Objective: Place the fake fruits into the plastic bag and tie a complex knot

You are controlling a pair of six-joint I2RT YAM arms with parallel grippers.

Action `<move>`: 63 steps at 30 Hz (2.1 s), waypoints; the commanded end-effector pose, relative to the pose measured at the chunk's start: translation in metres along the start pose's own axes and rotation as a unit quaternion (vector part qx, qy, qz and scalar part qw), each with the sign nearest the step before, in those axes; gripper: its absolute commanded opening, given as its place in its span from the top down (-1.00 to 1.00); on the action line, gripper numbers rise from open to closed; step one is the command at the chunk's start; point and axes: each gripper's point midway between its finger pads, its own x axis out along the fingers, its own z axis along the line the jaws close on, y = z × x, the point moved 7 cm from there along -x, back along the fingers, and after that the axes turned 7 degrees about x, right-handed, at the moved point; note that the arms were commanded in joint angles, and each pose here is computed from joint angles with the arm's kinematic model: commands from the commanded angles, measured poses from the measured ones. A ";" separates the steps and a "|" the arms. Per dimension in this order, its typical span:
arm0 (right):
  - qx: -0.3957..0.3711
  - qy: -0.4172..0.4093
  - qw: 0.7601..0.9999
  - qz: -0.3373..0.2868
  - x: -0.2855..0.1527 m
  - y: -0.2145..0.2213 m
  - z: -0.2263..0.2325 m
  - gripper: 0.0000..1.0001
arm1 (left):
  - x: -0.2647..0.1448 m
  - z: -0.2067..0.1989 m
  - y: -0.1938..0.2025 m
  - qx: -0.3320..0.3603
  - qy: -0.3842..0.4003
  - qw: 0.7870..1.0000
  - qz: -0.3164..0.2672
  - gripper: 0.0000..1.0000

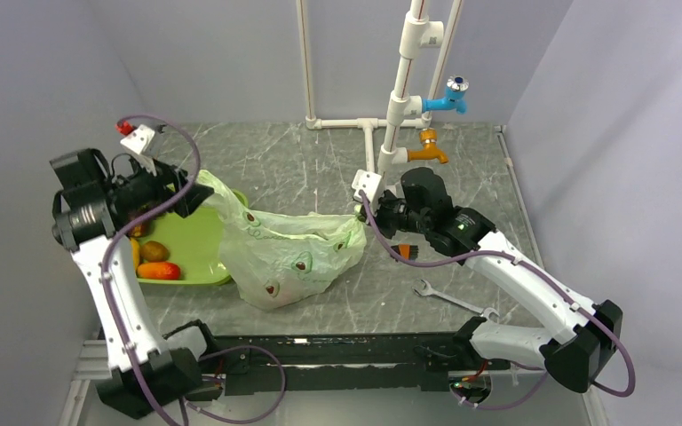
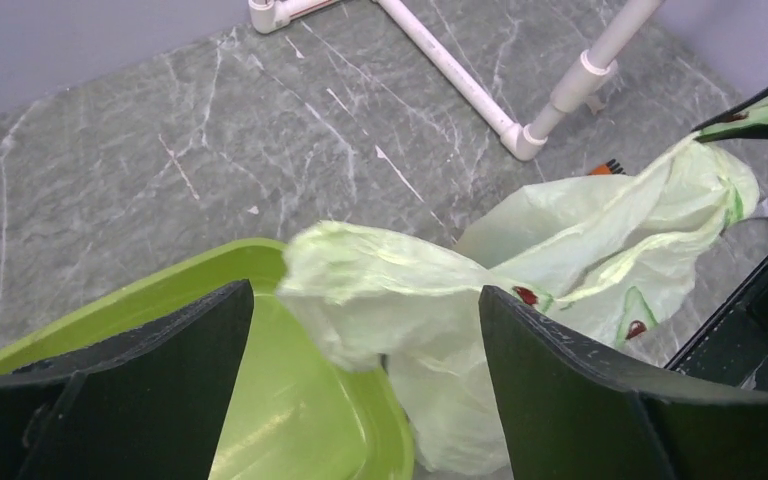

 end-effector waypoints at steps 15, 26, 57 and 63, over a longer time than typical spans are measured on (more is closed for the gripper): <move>0.005 0.002 1.000 -0.019 -0.003 -0.014 -0.002 1.00 | 0.022 -0.026 0.028 -0.221 -0.084 0.971 -0.039 -0.60; 0.011 0.003 1.000 -0.020 -0.001 -0.017 -0.004 1.00 | 0.036 -0.047 0.003 -0.245 0.022 0.965 -0.085 -0.17; -0.005 0.016 0.997 0.079 0.007 0.037 -0.013 1.00 | 0.022 0.008 0.052 -0.144 -0.047 0.987 -0.051 1.00; -0.002 -0.009 1.000 0.027 0.002 0.006 -0.011 1.00 | 0.010 0.001 0.013 -0.020 0.009 0.997 -0.076 -0.12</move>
